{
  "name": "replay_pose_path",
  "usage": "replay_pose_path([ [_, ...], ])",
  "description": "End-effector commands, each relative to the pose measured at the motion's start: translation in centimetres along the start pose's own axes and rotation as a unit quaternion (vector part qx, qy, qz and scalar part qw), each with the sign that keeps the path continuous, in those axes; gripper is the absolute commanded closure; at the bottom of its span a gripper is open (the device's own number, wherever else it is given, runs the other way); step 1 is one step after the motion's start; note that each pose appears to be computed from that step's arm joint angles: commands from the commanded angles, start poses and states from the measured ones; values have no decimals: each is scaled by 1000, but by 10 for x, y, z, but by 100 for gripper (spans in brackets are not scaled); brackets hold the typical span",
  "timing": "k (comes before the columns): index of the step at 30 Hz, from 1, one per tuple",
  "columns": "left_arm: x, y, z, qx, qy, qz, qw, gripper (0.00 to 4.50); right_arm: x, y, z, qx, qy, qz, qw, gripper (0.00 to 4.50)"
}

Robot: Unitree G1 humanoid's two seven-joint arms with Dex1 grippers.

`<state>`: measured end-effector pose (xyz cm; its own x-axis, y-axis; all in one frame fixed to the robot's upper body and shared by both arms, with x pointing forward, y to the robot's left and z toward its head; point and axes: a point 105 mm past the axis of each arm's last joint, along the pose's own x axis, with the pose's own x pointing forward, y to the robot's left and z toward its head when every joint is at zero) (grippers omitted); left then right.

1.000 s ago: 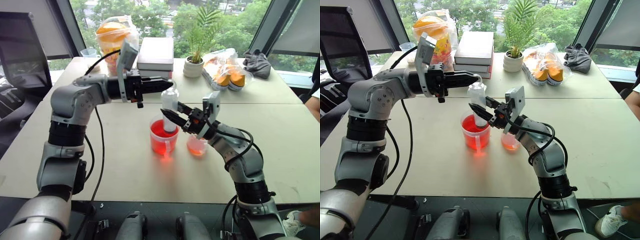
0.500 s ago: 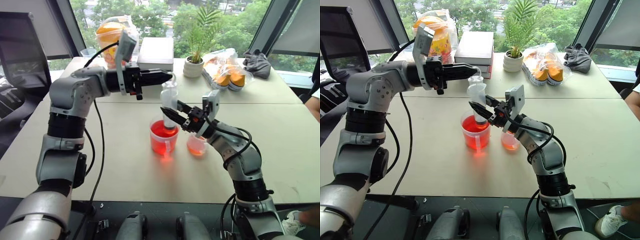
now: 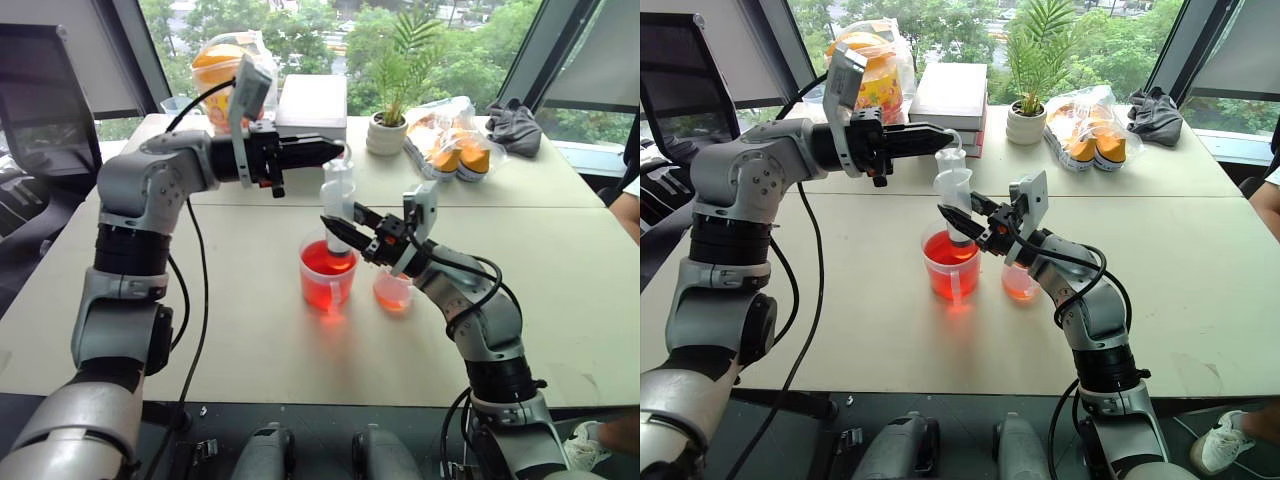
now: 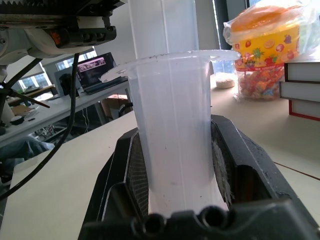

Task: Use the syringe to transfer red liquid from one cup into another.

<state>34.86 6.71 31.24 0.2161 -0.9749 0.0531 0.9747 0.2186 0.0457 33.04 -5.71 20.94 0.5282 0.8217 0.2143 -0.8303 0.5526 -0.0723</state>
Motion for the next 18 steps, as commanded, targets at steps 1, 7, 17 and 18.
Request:
replay_pose_path([
  [1, -11, -2, 32, 47, -42, 17, 998, 363, 8, 18, 22, -28, -24, 46, 998, 311],
  [7, -14, -6, 26, 31, -34, 4, 999, 94, 8, 13, 42, -42, -42, 37, 998, 311],
  [17, -36, -21, 20, 15, -35, -29, 999, 5, 3, 7, 58, -36, -54, 17, 998, 311],
  [18, -37, -21, 20, 14, -36, -28, 999, 5, 2, 5, 62, -36, -58, 11, 998, 311],
])
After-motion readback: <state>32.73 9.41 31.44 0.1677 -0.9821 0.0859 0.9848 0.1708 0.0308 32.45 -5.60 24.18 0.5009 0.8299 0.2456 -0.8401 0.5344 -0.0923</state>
